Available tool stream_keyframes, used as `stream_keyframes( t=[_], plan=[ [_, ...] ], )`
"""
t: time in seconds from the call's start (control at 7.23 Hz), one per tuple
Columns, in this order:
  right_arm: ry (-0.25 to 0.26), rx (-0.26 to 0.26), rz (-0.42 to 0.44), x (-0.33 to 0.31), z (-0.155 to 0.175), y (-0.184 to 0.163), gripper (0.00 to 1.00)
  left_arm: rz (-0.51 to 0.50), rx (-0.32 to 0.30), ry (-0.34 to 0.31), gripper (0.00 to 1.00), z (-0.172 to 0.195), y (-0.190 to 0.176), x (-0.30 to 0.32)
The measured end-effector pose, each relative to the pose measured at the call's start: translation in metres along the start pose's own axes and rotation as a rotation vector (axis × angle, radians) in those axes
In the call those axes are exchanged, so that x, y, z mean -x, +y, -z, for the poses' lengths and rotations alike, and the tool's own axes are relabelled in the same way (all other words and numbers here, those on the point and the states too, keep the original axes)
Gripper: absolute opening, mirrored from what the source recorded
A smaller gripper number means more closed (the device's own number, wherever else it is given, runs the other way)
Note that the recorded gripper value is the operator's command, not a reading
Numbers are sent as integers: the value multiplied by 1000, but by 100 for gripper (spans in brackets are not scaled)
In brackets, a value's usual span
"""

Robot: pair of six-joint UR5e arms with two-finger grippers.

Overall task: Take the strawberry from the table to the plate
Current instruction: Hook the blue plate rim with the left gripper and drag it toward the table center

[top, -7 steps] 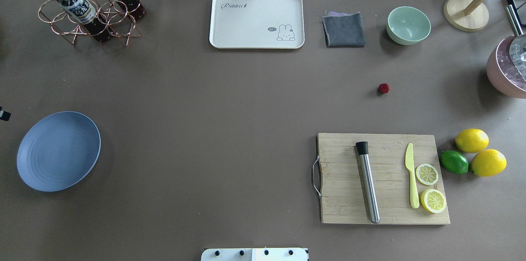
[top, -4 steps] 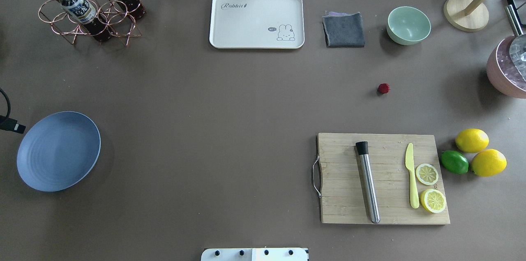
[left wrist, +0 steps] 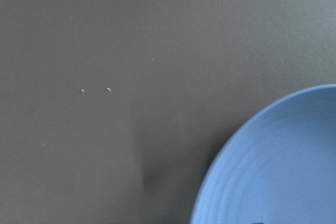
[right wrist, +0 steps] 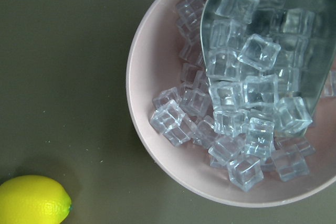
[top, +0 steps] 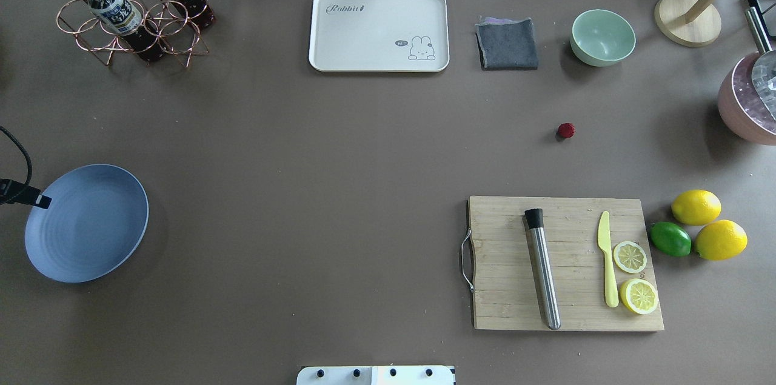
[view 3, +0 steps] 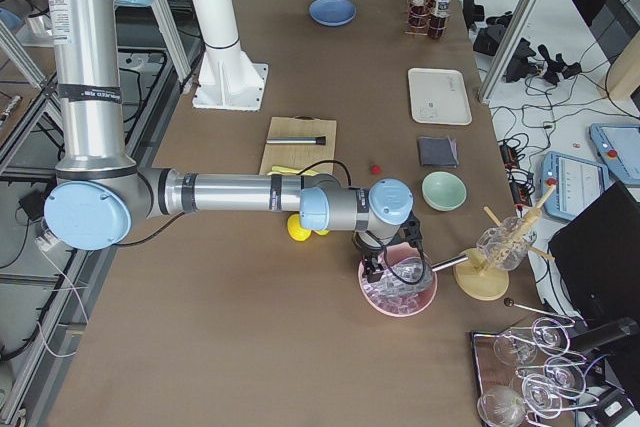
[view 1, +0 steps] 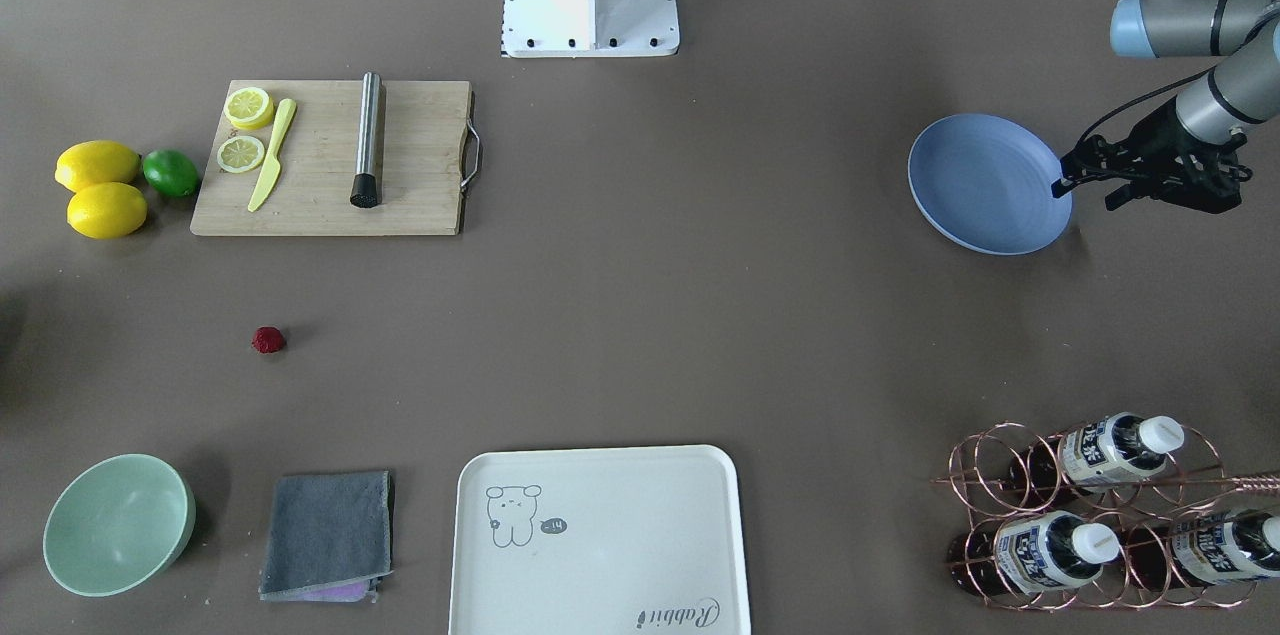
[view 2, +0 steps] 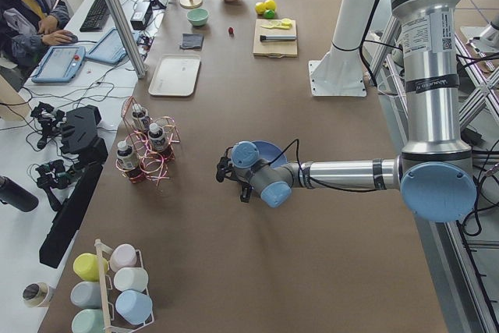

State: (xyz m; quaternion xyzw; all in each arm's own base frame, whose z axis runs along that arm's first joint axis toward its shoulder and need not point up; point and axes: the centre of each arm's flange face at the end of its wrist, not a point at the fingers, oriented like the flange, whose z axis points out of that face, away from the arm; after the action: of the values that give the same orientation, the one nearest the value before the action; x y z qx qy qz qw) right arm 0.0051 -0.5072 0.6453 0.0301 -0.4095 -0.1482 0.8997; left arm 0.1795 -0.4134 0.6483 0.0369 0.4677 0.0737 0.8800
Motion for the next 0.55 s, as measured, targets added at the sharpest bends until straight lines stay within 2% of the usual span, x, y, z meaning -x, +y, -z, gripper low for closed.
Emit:
stream_keyframes(
  t=[0.14,0.28,0.41,0.55],
  plan=[
    [1,-1,0,0,0,0,100,-5,3,0,65,-4,2,0],
    [1,-2,1,0,1,0,100,-10,3,-1,25,-9,4,2],
    [1,-4,3,1,2,0,100,-10,1,3,0,-13,6,3],
    [1,-7,5,3,3,-1,100,-7,-3,8,0,-14,7,1]
  ],
)
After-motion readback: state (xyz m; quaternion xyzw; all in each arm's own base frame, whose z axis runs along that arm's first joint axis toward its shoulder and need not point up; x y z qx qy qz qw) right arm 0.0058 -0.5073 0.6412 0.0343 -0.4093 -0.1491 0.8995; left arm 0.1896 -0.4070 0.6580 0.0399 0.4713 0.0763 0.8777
